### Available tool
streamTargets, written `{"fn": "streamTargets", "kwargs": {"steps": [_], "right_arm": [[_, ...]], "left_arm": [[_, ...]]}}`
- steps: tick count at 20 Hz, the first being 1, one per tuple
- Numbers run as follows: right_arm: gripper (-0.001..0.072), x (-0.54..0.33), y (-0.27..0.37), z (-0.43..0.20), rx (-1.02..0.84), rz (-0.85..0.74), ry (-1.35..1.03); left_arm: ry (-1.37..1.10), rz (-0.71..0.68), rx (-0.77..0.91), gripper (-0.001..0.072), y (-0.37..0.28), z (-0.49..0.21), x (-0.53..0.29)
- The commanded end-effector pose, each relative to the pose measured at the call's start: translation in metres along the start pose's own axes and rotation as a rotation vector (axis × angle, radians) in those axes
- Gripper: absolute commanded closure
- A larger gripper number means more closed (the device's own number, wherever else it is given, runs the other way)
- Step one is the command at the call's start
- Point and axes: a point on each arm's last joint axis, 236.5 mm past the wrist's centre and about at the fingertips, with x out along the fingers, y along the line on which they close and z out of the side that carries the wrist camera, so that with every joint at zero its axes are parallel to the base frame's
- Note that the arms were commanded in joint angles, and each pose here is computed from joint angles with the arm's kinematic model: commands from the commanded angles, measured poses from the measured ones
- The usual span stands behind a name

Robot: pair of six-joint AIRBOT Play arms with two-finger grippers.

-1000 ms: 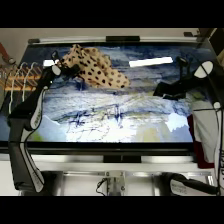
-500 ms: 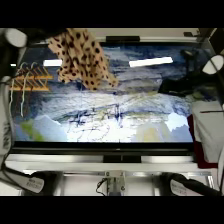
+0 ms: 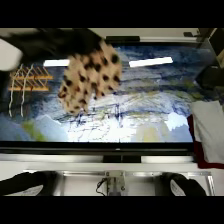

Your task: Fold the shirts.

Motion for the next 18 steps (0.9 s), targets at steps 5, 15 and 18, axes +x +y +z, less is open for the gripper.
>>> {"fn": "streamTargets", "kwargs": {"steps": [5,15,18], "right_arm": [[0.0099,-0.030,0.001,-0.033,0.034,-0.009,0.062],[0.0084,0.117,0.036,-0.116,0.092,0.174,0.460],[0.0083,0.163,0.072,-0.156,0.108,0.307,0.593]], "left_arm": [[0.507,-0.144,-0.064,0.0354,-0.097,-0.250,0.114],[0.770,0.438,-0.362,0.0024,0.204,-0.193,-0.083],[0.883,0.511,-0.589,0.0024,0.242,-0.271,-0.121]]}}
